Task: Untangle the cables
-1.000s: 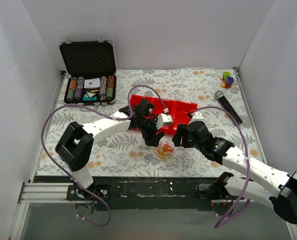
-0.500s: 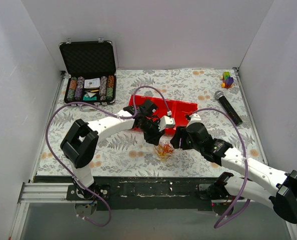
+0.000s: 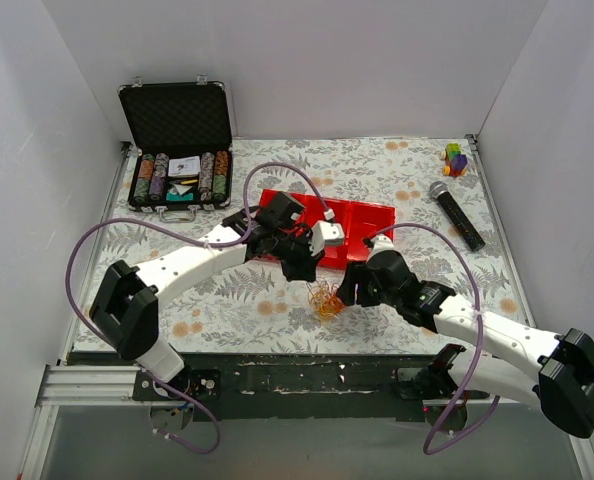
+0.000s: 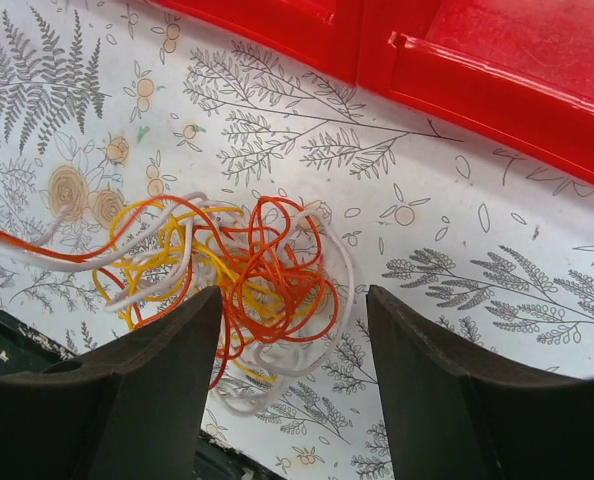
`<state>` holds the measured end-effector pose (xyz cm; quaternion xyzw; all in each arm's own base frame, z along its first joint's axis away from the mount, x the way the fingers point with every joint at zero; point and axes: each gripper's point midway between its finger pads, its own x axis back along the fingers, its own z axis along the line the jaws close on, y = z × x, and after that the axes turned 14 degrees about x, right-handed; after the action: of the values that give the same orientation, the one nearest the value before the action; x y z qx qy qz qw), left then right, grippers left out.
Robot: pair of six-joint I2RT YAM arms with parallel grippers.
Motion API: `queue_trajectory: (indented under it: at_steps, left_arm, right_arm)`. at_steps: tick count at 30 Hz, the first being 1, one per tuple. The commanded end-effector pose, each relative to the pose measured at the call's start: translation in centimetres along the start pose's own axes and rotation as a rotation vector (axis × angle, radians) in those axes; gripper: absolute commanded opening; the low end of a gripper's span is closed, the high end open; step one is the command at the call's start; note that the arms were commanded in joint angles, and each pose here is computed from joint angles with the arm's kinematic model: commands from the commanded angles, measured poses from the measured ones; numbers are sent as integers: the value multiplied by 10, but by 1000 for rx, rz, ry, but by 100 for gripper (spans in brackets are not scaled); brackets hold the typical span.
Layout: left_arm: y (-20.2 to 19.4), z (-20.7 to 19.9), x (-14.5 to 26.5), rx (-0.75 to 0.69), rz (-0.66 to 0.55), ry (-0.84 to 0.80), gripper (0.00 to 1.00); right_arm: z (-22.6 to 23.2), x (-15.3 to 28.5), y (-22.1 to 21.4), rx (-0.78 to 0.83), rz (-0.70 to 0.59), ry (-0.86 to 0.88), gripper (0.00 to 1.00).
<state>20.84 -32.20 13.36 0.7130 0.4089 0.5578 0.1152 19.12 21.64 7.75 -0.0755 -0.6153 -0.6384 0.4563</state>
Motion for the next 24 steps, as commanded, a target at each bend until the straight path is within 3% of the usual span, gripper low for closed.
queue_trajectory:
  at_steps: [1,11,17,24]
  left_arm:
    - [41,-22,45,-5,-167,50,0]
    - [32,-37,52,77,-157,9,0]
    - [47,-45,62,65,-176,-10,0]
    - [52,-65,80,56,-168,-61,0]
  right_arm:
    - [16,1,21,39,-72,58,70]
    - [57,33,62,201,-298,208,80]
    - [85,43,85,282,-430,272,83]
    - [96,24,103,292,-470,241,82]
